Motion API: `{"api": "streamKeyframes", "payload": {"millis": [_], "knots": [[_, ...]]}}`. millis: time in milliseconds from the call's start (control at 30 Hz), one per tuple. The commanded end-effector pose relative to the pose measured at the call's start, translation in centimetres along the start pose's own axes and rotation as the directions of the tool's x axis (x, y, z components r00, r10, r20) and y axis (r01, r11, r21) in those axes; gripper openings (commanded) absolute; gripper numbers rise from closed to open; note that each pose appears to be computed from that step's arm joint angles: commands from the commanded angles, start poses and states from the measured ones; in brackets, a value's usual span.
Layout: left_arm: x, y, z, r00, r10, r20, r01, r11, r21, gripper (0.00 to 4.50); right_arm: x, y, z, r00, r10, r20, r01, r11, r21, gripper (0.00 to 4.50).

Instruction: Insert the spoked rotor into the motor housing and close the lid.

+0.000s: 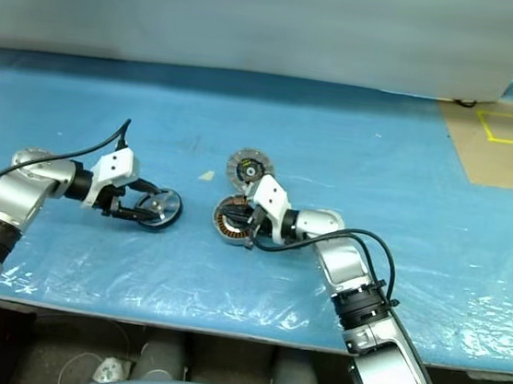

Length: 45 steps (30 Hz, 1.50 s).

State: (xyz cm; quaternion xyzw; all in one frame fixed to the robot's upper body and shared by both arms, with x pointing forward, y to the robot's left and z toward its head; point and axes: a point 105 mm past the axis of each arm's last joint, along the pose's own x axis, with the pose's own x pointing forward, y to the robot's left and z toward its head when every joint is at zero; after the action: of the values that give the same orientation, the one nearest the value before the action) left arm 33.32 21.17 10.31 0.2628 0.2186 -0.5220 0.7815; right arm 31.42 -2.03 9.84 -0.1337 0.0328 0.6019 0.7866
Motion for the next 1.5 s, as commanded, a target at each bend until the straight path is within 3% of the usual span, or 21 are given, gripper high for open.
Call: {"api": "streamKeyframes", "payload": {"millis": [33, 267, 533, 833, 1100, 1333, 1500], "knots": [[0.0, 0.2, 1.0, 1.0, -0.013, 0.005, 0.013, 0.998, 0.068, 3.31, -0.1, 0.1, 1.2, 0.999, 0.004, 0.032, -0.003, 0.999, -0.034, 0.0], [0.0, -0.5, 0.2, 0.994, -0.09, -0.065, 0.096, 0.991, 0.09, 3.31, -0.1, 0.1, 1.3, 0.999, 0.005, 0.034, -0.003, 0.999, -0.038, 0.0], [-0.2, -0.8, -0.5, 0.987, -0.113, -0.112, 0.122, 0.99, 0.075, 1.37, 0.0, -0.2, 1.6, 0.999, -0.002, 0.045, 0.004, 0.999, -0.046, 0.0], [-0.2, -0.9, 1.3, 0.995, -0.104, 0.013, 0.103, 0.994, 0.046, 1.36, -1.1, -1.2, 1.8, 0.999, -0.036, 0.037, 0.038, 0.998, -0.055, 0.0], [-0.7, -0.4, 6.0, 0.974, -0.1, 0.203, 0.097, 0.995, 0.027, 1.36, -4.8, -2.7, 1.5, 0.993, -0.12, 0.02, 0.12, 0.993, -0.016, 0.0], [1.0, -0.6, 9.6, 0.933, -0.136, 0.332, 0.132, 0.991, 0.035, 1.36, -7.0, -1.9, 0.3, 0.991, -0.13, -0.018, 0.13, 0.991, 0.038, 0.0], [2.3, -1.1, 10.8, 0.918, -0.178, 0.355, 0.176, 0.984, 0.038, 1.36, -7.4, -1.3, -0.3, 0.993, -0.111, -0.044, 0.113, 0.993, 0.029, 0.0]]}}
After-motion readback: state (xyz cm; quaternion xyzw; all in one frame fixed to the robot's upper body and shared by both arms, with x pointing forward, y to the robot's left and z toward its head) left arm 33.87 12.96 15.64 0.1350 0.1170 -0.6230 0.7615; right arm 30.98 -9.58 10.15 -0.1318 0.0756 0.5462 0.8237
